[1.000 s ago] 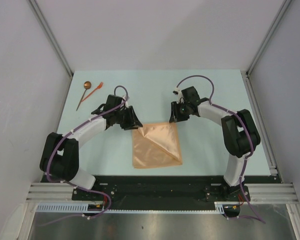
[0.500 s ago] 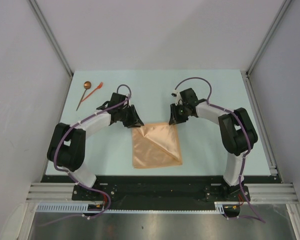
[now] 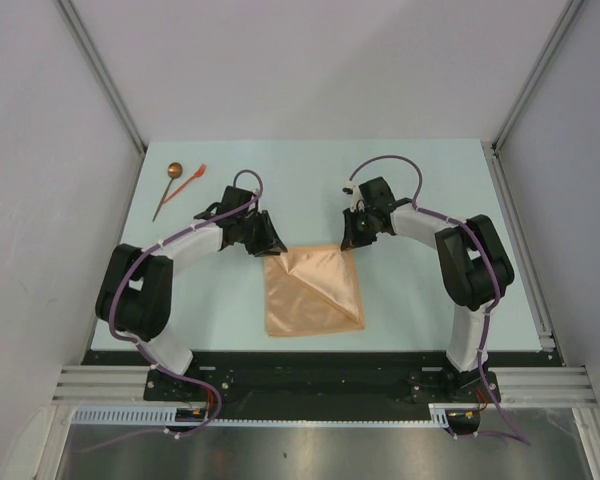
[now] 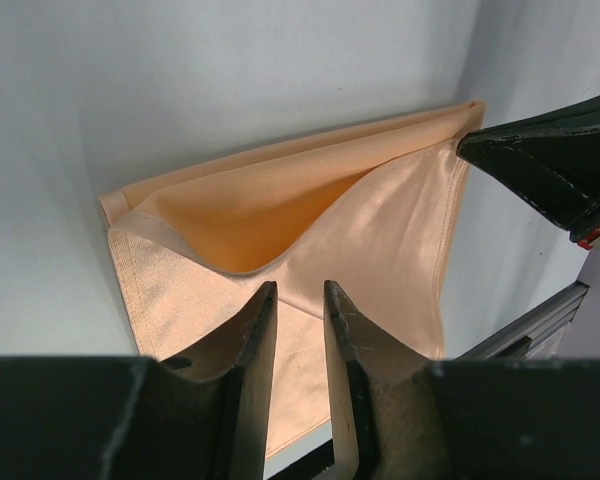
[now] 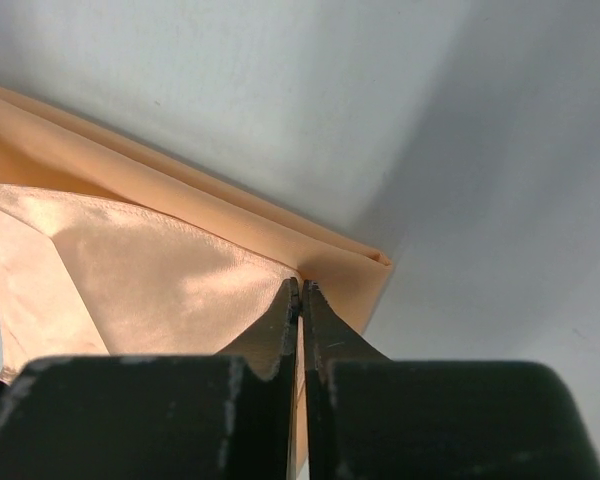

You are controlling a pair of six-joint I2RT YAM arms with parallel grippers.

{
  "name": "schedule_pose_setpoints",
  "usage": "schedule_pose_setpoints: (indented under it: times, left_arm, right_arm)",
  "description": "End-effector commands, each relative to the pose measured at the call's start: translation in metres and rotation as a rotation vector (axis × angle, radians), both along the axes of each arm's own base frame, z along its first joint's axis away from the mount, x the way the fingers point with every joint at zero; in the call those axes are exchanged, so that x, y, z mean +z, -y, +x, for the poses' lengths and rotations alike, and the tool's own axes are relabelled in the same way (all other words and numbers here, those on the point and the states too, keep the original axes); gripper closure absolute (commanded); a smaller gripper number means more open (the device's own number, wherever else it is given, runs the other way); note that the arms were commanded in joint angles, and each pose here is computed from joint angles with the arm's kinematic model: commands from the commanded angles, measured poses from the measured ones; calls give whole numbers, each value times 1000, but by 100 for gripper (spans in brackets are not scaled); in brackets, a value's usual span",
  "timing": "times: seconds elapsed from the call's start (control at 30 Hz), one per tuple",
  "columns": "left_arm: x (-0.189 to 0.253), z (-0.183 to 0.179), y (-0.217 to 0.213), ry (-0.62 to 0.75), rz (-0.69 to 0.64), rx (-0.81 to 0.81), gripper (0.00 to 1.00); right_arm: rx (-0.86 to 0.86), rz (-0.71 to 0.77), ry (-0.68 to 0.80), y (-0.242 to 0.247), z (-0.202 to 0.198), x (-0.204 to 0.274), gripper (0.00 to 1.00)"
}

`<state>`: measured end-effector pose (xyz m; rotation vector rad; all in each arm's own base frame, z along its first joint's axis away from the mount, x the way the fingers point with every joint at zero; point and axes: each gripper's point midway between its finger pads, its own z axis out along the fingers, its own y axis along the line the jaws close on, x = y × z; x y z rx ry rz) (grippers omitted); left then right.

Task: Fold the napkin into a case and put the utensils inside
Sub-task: Fold the top corner of the square-folded napkin at the center of the board.

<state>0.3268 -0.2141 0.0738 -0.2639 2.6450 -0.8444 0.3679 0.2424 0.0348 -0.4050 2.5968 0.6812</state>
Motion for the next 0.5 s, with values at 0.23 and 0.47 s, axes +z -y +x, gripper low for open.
schedule_pose_setpoints:
  times: [0.23, 0.47]
  left_arm:
    - [3, 22, -1, 46, 33, 41, 71]
    - [-11, 32, -10, 26, 76, 88, 72]
  right_arm:
    - [-28, 12, 89, 1, 15, 30, 100]
    - [-50, 19, 92, 7, 18, 31, 100]
